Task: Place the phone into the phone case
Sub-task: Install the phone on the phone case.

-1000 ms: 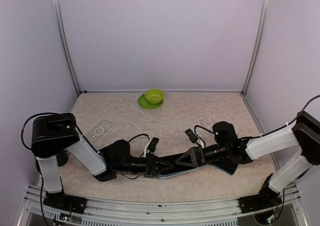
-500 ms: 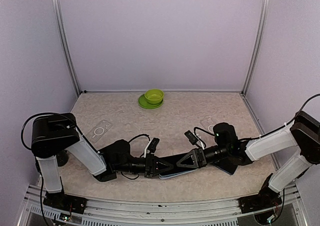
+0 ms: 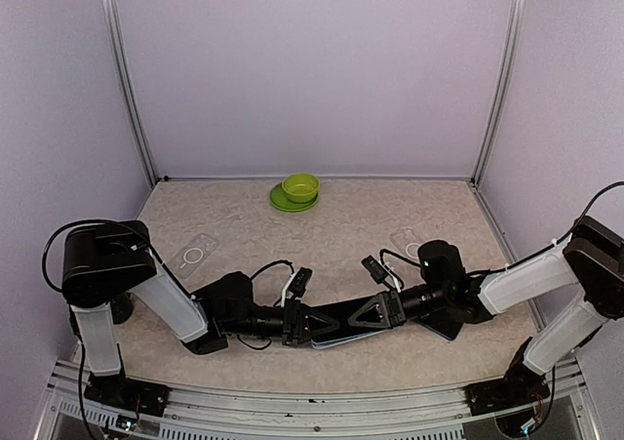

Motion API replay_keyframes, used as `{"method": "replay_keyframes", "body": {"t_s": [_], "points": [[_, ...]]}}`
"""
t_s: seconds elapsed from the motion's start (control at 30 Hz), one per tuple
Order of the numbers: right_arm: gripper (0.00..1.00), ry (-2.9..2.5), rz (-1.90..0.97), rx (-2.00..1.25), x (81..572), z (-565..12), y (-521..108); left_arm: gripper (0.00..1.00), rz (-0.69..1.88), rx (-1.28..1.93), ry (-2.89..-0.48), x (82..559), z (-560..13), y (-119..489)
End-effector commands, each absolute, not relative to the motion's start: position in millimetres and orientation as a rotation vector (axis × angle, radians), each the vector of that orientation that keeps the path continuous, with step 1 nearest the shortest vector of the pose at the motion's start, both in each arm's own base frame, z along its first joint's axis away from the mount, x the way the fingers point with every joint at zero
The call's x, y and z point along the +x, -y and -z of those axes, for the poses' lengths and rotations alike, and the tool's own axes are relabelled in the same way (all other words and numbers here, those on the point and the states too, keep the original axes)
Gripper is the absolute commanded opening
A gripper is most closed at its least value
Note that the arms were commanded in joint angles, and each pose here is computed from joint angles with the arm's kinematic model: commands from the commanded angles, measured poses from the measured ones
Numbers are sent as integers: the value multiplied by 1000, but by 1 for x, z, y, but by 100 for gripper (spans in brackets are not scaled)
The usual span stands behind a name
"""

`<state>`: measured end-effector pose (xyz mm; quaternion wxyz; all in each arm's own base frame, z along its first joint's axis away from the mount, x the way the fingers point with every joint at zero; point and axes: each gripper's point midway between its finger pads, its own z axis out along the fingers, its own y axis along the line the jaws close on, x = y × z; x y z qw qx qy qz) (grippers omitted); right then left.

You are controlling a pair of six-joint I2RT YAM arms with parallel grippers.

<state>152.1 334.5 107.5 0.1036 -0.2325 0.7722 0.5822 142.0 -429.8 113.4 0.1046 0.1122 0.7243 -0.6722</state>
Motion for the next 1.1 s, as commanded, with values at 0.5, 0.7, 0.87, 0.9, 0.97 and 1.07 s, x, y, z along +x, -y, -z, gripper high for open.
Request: {"method": "replay_keyframes", "body": {"t_s": [0.5,0.7,0.87,0.9,0.97,1.07], "points": [[19,-2180,-1790,-755,147,-123,-337,11,2020,357,-2036,145,-131,434],[12,-2172,-1794,-762,147,-125,-337,17,2017,350,-2038,146,-131,433],[8,-2170,-1793,-764,147,-126,-337,22,2010,340,-2036,150,-132,430],[8,-2169,-1794,-767,147,-126,-337,24,2008,338,-2038,150,-132,429],[6,-2167,-1793,-766,147,-127,-337,26,2004,332,-2042,151,-131,428],[4,-2164,-1793,-766,148,-127,-337,30,1998,327,-2038,153,-132,425]]}}
